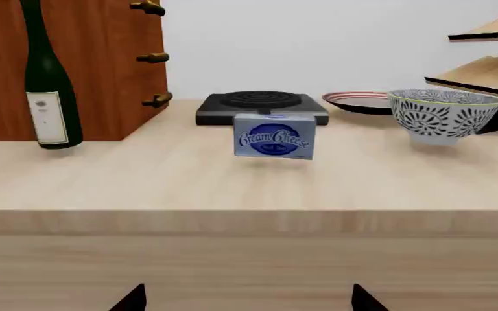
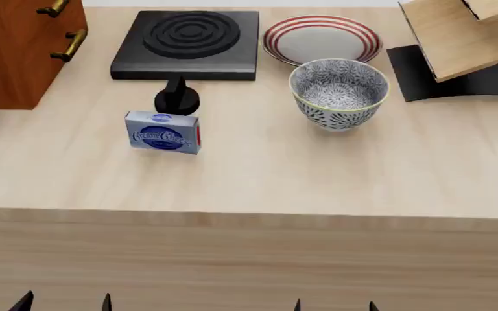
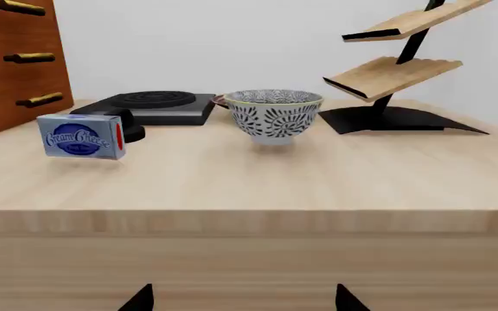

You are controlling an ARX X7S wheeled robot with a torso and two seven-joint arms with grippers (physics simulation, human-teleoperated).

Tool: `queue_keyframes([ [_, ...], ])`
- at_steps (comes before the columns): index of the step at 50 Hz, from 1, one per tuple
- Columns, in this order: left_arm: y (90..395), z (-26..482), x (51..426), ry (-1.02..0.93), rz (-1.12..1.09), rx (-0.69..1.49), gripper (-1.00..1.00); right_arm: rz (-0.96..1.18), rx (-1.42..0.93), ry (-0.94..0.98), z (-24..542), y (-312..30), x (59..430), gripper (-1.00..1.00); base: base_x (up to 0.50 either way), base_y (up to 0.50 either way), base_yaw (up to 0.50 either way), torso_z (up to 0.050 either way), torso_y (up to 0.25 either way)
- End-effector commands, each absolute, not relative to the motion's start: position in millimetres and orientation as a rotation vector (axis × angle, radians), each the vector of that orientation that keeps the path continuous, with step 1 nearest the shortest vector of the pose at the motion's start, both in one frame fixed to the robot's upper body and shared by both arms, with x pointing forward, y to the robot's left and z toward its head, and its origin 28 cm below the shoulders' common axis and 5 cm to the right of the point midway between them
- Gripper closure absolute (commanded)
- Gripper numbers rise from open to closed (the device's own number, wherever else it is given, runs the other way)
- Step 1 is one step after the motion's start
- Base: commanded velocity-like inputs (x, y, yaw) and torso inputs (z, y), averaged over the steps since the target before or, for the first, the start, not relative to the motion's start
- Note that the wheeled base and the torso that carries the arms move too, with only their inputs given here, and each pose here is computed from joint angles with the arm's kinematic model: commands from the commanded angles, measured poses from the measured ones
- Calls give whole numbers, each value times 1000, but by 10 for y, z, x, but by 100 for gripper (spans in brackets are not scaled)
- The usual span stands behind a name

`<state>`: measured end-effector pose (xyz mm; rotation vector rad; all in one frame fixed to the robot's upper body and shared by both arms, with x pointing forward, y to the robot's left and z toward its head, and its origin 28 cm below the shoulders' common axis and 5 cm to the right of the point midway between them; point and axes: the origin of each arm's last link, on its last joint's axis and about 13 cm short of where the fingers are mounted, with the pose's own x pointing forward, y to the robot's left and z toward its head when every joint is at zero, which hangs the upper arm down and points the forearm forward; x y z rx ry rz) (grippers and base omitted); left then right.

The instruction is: Pick up the cream cheese and put it in the bowl.

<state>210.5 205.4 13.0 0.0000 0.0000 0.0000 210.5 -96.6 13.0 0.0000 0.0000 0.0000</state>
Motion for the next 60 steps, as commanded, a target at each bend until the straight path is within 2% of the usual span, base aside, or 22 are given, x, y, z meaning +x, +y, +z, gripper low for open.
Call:
queue_keyframes([
  [1,2055,130,2105,0,0,0,-100,0,0,0,130,-963,2105,-100,0,0,0,0,0],
  [3,2056,140,2101,-4,1,-2,-100,-16,47,23,146,-961,2105,-100,0,0,0,0,0],
  [19,2029,392,2119,-32,8,3,-100,-11,-36,55,420,-989,2176,-100,0,0,0,0,0],
  [60,1961,1233,2234,-145,-68,76,-100,9,-149,-40,1370,-1075,2367,-100,0,0,0,0,0],
])
